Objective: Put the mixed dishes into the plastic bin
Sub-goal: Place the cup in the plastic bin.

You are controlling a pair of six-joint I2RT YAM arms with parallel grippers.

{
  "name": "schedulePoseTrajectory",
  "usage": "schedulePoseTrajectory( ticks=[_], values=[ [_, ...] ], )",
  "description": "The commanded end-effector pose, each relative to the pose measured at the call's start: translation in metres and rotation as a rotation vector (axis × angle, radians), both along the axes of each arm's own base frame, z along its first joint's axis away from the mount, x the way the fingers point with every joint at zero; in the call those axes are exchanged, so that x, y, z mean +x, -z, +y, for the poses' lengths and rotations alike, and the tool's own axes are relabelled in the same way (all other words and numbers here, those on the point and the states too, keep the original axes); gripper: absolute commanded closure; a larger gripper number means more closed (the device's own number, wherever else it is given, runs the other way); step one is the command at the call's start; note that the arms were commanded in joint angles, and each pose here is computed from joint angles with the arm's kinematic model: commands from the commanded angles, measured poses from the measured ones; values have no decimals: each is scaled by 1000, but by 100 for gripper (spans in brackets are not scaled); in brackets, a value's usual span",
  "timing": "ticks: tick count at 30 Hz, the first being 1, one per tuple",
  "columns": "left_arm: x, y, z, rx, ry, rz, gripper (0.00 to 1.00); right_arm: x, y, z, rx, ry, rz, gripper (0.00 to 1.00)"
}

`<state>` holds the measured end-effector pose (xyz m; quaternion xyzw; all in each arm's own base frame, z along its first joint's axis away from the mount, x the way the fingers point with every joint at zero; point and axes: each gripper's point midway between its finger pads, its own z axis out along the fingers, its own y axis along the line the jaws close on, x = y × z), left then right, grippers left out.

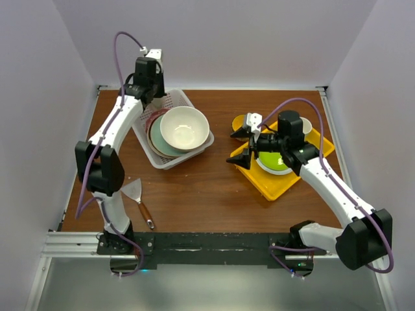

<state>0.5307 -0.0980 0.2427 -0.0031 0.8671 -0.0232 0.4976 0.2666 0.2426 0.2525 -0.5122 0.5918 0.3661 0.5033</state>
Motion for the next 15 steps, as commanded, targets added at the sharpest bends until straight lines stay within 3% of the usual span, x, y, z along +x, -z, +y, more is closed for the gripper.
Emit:
schedulePoseTrajectory(
  ticks=[1, 15],
  values=[
    [32, -72, -19, 0, 55, -225, 100, -1, -2, -1, 13, -21, -10, 2],
    [58, -25, -54, 46, 130, -152, 100, 0, -3, -3, 13, -17, -11, 2]
  ],
)
